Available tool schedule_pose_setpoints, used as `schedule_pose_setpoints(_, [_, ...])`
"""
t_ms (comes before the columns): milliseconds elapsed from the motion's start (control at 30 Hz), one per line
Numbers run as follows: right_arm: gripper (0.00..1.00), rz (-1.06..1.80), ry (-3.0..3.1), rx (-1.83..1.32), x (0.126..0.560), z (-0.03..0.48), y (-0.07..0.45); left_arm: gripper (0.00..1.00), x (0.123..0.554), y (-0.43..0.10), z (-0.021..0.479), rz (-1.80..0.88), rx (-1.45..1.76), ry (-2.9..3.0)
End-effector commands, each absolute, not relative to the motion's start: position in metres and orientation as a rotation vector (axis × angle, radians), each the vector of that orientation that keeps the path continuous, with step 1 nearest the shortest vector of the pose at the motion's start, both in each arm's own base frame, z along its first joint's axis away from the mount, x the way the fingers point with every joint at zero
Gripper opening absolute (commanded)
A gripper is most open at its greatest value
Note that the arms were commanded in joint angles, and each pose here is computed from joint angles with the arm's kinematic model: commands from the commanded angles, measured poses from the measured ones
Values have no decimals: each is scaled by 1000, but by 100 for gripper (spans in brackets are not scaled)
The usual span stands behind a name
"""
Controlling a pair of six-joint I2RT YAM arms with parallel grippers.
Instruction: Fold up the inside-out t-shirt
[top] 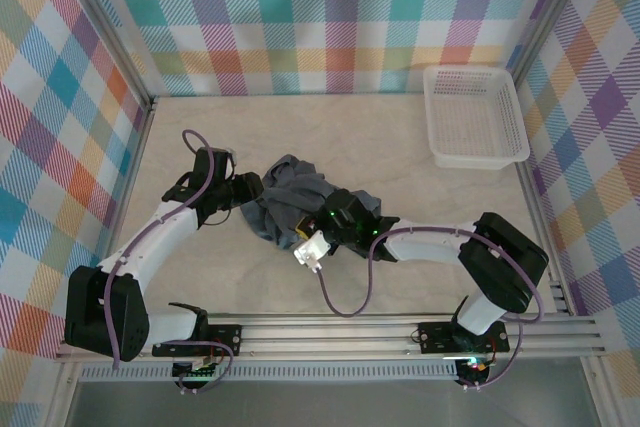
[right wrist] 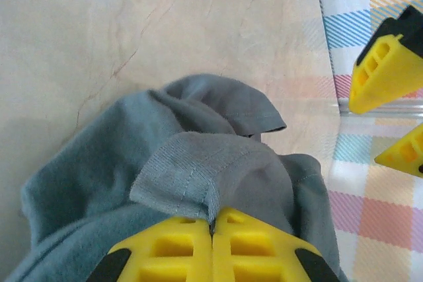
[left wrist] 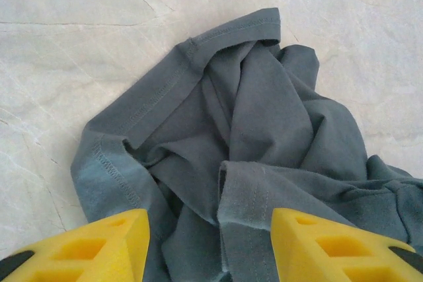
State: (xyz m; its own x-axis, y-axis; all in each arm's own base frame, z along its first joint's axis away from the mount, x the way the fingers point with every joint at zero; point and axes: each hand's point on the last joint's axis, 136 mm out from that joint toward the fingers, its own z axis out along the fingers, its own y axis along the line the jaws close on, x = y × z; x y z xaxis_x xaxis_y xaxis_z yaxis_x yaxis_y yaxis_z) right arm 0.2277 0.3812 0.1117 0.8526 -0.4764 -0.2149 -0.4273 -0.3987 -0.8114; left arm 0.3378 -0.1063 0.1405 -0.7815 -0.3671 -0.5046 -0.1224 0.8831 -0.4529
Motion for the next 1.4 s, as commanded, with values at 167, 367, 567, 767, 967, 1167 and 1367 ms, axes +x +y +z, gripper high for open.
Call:
schedule_pose_setpoints(167, [0,107,1140,-1291,274,302,369,54,334,-75,138,-433,-480,2471])
schedule_pose_setpoints(367, [0,189,1464,-774,310,365,293,58,340,-83,108,-526,-515,2586])
schedule_pose_setpoints(567, [0,398,1530,-704,290,374,288,61,352,-80,73,-465,-549,2658])
schedule_pose_setpoints(767, [0,501,1516,-755,276,383,297,57,375,-85,48,-474,-571,2677])
schedule_pose_setpoints(967, [0,508,1517,-468,297,431,256,0,401,-69,73,-494,-618,2609])
schedule_pose_setpoints(1167, [0,457,1550,278,337,512,103,0,422,0,238,-481,-671,2250])
schedule_pose_setpoints(1367, [0,382,1395,444,318,569,36,0,389,57,328,-385,-784,2031])
